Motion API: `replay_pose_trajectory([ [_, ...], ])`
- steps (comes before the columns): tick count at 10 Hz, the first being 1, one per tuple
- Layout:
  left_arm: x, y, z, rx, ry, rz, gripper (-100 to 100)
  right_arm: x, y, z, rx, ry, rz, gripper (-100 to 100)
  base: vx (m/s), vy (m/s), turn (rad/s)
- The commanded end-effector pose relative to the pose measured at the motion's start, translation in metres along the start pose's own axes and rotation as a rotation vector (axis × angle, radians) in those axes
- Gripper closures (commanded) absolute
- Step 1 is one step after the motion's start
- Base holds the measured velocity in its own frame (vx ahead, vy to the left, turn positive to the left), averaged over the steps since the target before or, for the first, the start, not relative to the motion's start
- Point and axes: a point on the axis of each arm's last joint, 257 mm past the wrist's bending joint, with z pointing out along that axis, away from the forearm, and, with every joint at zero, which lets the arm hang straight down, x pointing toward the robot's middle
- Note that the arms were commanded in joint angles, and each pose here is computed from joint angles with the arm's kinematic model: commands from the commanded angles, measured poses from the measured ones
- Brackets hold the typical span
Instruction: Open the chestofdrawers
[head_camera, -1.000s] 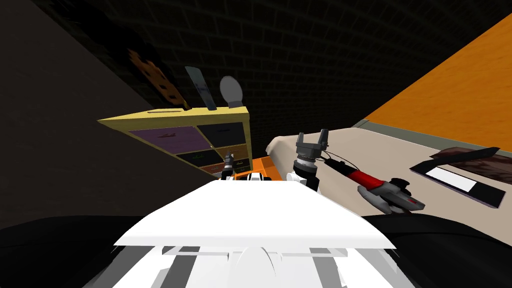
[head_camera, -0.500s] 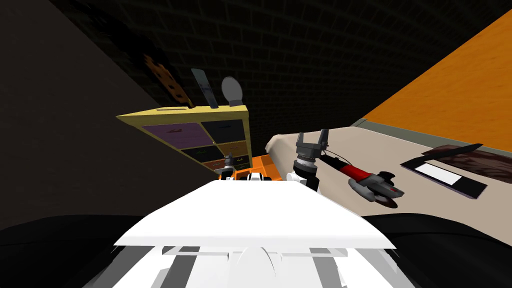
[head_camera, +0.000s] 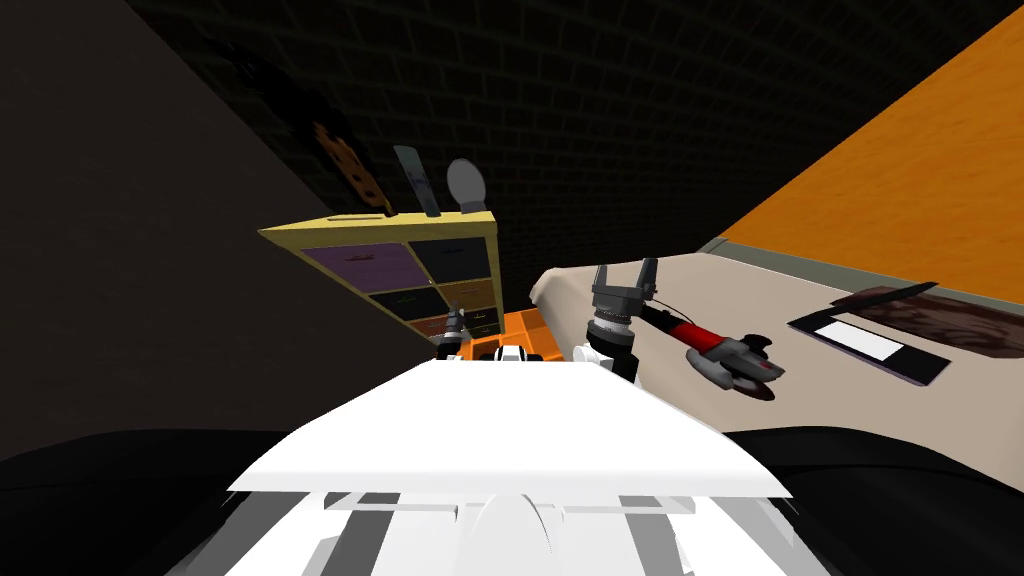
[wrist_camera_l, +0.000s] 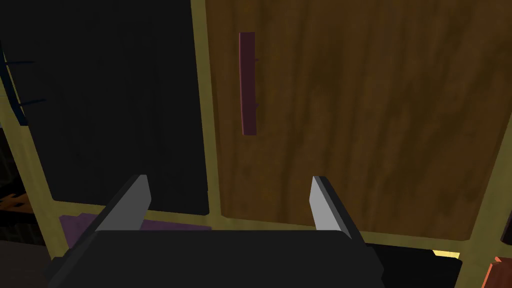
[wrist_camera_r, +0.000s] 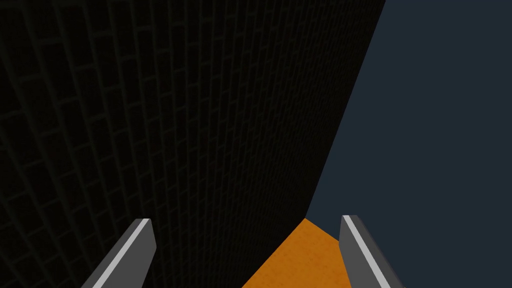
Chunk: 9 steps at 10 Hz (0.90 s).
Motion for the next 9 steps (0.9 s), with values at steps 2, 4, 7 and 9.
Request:
replay_pose_trajectory([
  [2, -0.013, 0.001, 0.002, -0.008, 0.036, 0.061, -100, 0.0, 0.0, 0.0, 0.0, 0.0, 0.0, 0, 0.019, 0.004, -0.001],
  [4, -0.021, 0.004, 0.005, -0.023, 0.053, 0.093, -100, 0.0, 0.0, 0.0, 0.0, 0.0, 0.0, 0, 0.021, 0.004, -0.002],
  [7, -0.022, 0.004, 0.014, -0.044, 0.051, 0.095, -100, 0.0, 0.0, 0.0, 0.0, 0.0, 0.0, 0, 0.069, 0.019, -0.005],
  [9, -0.014, -0.002, 0.02, -0.039, 0.031, 0.06, -100, 0.0, 0.0, 0.0, 0.0, 0.0, 0.0, 0, 0.074, 0.02, -0.003],
])
